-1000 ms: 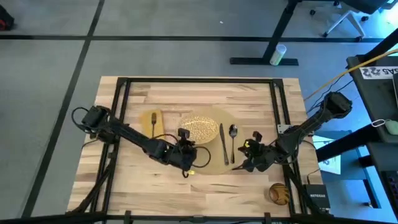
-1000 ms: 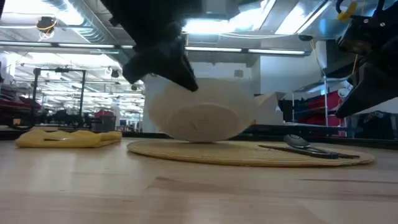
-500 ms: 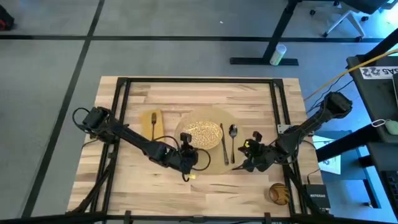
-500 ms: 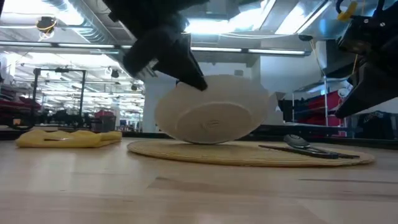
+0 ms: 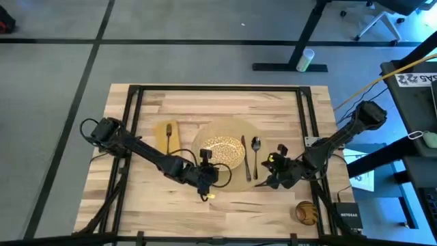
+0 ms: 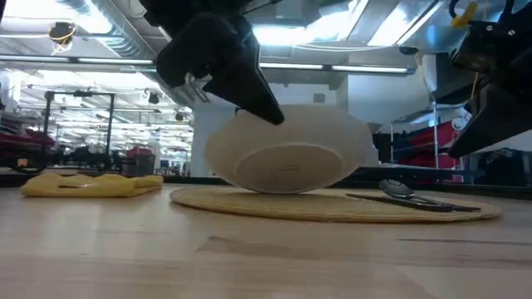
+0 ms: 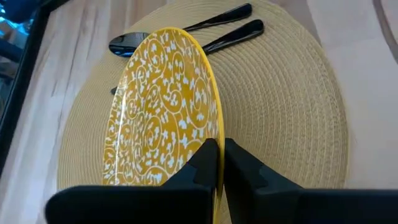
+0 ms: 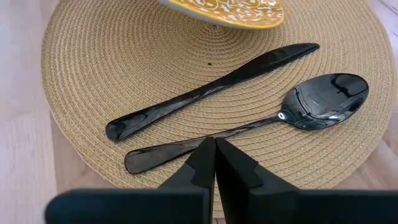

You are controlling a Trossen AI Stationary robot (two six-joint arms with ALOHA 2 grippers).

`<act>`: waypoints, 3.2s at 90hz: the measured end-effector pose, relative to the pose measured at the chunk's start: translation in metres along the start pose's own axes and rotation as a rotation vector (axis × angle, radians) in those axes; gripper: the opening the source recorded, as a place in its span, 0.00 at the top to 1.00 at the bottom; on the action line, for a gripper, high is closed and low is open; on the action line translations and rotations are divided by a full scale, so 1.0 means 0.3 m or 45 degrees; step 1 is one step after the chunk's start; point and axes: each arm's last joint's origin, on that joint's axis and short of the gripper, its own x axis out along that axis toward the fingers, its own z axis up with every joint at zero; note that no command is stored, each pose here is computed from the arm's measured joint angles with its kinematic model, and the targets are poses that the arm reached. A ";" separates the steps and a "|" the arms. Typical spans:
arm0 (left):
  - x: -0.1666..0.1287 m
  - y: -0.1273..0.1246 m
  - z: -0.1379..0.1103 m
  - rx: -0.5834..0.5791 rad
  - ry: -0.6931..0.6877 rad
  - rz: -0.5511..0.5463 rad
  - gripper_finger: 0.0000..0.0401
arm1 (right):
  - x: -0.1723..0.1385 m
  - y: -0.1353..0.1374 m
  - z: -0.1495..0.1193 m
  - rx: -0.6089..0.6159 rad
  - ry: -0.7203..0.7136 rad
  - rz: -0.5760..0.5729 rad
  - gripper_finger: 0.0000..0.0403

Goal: Set table place
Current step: Put the yellow patterned plate on the woven mat, then adjust the yellow napkin

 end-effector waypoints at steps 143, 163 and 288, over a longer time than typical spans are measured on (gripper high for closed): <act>0.062 0.075 -0.115 -0.062 0.278 0.042 0.80 | 0.000 0.001 -0.001 -0.038 0.017 0.016 1.00; 0.019 0.086 -0.199 -0.170 0.602 0.112 0.97 | 0.000 0.001 -0.001 -0.043 0.018 0.016 1.00; -0.054 -0.035 -0.394 -0.470 0.790 0.275 1.00 | 0.000 0.002 -0.002 -0.052 0.025 0.023 1.00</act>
